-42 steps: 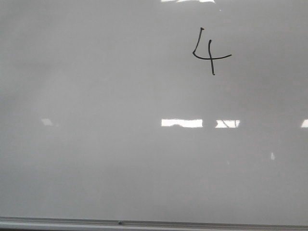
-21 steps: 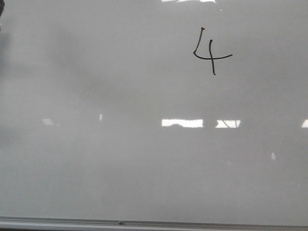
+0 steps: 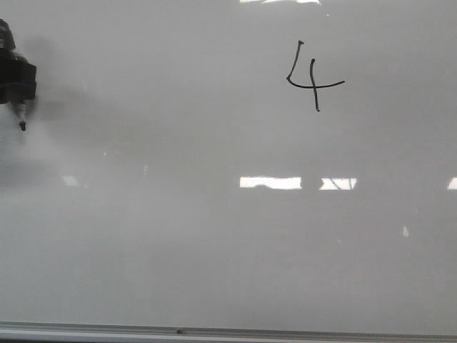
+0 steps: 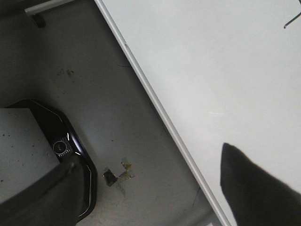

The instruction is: Write number 4 on whiteboard

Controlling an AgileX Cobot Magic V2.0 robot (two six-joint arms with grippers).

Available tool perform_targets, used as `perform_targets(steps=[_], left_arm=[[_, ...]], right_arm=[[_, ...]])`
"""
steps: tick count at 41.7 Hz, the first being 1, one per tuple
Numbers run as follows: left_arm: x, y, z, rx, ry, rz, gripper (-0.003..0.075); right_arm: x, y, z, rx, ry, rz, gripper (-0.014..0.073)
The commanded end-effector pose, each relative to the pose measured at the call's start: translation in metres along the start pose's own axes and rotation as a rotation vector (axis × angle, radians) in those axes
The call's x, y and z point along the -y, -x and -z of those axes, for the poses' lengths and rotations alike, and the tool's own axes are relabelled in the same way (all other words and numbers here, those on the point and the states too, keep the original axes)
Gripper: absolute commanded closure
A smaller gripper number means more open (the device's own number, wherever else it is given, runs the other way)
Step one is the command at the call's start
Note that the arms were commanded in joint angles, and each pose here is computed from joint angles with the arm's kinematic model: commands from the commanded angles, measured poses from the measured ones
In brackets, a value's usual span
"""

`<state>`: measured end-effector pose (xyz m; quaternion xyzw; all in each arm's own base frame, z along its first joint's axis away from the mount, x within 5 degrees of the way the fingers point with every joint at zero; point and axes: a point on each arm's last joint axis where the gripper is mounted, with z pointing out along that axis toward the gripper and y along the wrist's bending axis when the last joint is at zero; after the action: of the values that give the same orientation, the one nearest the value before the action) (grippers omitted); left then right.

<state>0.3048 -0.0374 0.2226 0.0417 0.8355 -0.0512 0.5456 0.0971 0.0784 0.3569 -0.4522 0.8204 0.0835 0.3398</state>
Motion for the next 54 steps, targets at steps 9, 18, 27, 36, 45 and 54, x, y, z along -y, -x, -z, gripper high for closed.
perform_targets(steps=[9,18,27,36,45,54], left_arm=[[0.005,0.050,0.078,0.006,0.018,0.004,0.0281],[0.018,0.082,0.172,-0.026,-0.019,-0.058,0.0281],[0.042,0.076,0.224,0.015,-0.204,-0.141,0.0281],[0.043,0.073,0.228,-0.003,-0.214,-0.157,0.0335],[0.039,0.074,0.227,-0.004,-0.174,-0.094,0.0741],[0.038,0.074,0.226,0.000,-0.160,-0.036,0.0741]], right_arm=[[0.004,0.008,0.007,0.073,-0.037,-0.002,-0.0017],[0.005,0.011,0.008,0.110,-0.046,-0.112,-0.0017],[0.007,0.015,0.008,0.157,-0.050,-0.260,-0.0017],[0.008,0.017,0.009,0.185,-0.058,-0.260,0.0426],[0.008,0.018,0.009,0.193,-0.059,-0.263,0.0663],[0.008,0.018,0.009,0.196,-0.060,-0.263,0.0663]])
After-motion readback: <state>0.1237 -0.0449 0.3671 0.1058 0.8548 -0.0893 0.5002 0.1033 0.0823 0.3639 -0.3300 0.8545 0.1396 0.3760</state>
